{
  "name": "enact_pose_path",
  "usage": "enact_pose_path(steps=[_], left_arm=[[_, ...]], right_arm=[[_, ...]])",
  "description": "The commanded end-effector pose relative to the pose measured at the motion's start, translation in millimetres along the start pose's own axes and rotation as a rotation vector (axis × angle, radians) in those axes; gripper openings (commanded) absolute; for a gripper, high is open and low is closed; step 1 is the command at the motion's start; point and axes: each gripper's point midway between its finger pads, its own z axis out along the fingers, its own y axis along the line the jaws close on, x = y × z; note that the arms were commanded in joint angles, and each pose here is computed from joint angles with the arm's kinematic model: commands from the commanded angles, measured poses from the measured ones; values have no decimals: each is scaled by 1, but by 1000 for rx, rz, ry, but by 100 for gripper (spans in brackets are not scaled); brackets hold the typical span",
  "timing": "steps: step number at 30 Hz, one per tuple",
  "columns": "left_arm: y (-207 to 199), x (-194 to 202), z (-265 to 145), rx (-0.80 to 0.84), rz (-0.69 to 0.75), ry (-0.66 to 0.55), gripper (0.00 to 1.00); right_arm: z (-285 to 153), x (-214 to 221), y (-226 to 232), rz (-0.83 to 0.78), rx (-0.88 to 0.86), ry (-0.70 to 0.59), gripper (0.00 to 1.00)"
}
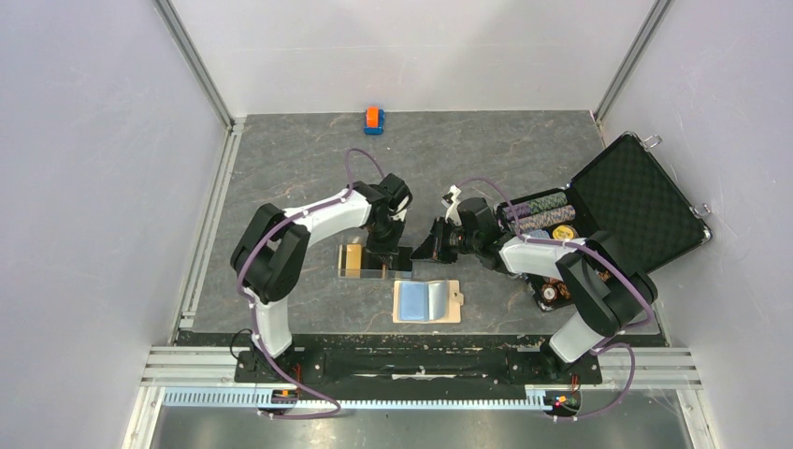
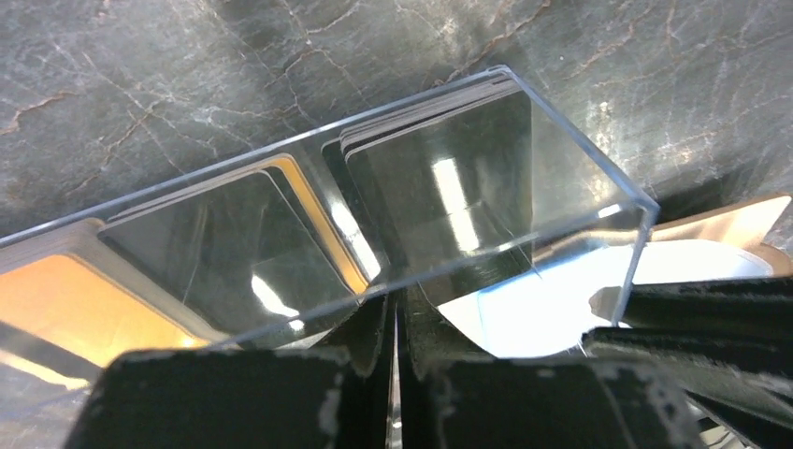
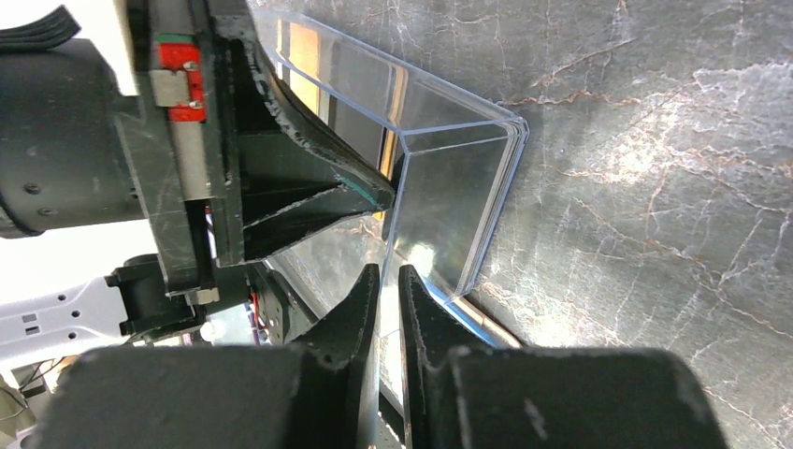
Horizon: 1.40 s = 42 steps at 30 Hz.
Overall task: Put the credit cards into the card holder
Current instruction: Pick up the credit card from the storage box.
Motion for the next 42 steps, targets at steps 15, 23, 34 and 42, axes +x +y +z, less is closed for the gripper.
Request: enact_pose_path(steps=[15,23,34,42], left_arm=[[-45,-22,-35,202,-15,-146,26],[-15,-10,-25,52,27,-101,32],[5,1,-7,-42,61,-28,46],[7,6,15,-35,62,25,41]], right_arm=[[-7,3,14,-49,-51,9,9],[-7,4,12,-49,-47,13,9],[-7,6,10,-49,-43,20,9],[-6,6,9,-49,-42,22,9]])
